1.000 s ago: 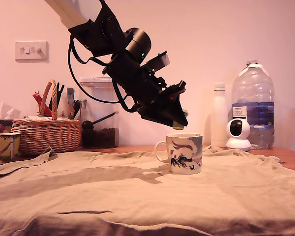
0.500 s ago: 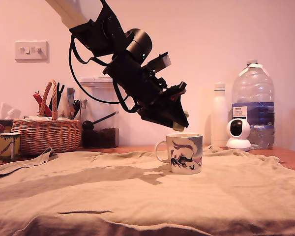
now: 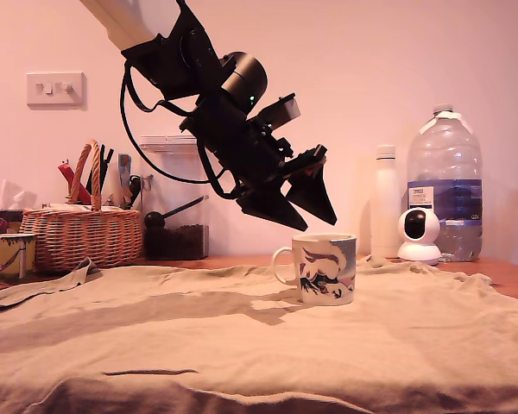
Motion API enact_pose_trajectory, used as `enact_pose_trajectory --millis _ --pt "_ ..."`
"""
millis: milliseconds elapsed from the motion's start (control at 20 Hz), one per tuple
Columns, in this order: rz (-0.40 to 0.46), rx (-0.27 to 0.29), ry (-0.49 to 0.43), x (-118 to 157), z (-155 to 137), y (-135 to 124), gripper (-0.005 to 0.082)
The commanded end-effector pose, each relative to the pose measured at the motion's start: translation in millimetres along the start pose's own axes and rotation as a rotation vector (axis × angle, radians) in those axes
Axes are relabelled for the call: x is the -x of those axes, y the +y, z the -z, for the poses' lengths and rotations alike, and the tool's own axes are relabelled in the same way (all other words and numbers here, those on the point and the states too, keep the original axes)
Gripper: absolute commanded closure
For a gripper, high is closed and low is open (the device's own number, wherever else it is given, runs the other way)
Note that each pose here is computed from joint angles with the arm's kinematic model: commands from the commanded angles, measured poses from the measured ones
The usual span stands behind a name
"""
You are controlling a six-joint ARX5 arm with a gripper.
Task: Pick up the coffee capsules on the table and drop them inside the coffee cup
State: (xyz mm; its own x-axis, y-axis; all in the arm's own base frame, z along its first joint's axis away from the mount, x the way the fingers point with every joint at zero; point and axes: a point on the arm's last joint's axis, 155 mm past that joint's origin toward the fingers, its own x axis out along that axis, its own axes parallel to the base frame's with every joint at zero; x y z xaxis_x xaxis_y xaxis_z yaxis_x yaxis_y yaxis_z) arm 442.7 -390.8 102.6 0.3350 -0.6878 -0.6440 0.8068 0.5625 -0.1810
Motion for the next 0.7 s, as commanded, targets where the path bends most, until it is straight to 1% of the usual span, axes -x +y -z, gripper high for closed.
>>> enact_pose_trajectory --millis 0,50,100,150,250,300,450,550,650 --pt "0.004 0.002 0.023 -8 5 1 0.0302" --pt "0.004 0.006 0.029 -6 4 2 0.0347" --pt "0.004 0.006 0.03 -4 2 1 0.0417" --pt "0.004 0.005 0.026 -3 -2 1 0.0519" --pt "0.007 0.002 0.016 -1 -7 0 0.0762" --pt "0.007 0.006 0.02 1 -6 -1 0.0785" --pt "0.01 0.015 0.05 10 -3 -5 0.0789" --pt "0.003 0.013 0.042 22 -10 -7 0.0789" --pt "-0.013 0.003 0.006 39 -25 -6 0.0789"
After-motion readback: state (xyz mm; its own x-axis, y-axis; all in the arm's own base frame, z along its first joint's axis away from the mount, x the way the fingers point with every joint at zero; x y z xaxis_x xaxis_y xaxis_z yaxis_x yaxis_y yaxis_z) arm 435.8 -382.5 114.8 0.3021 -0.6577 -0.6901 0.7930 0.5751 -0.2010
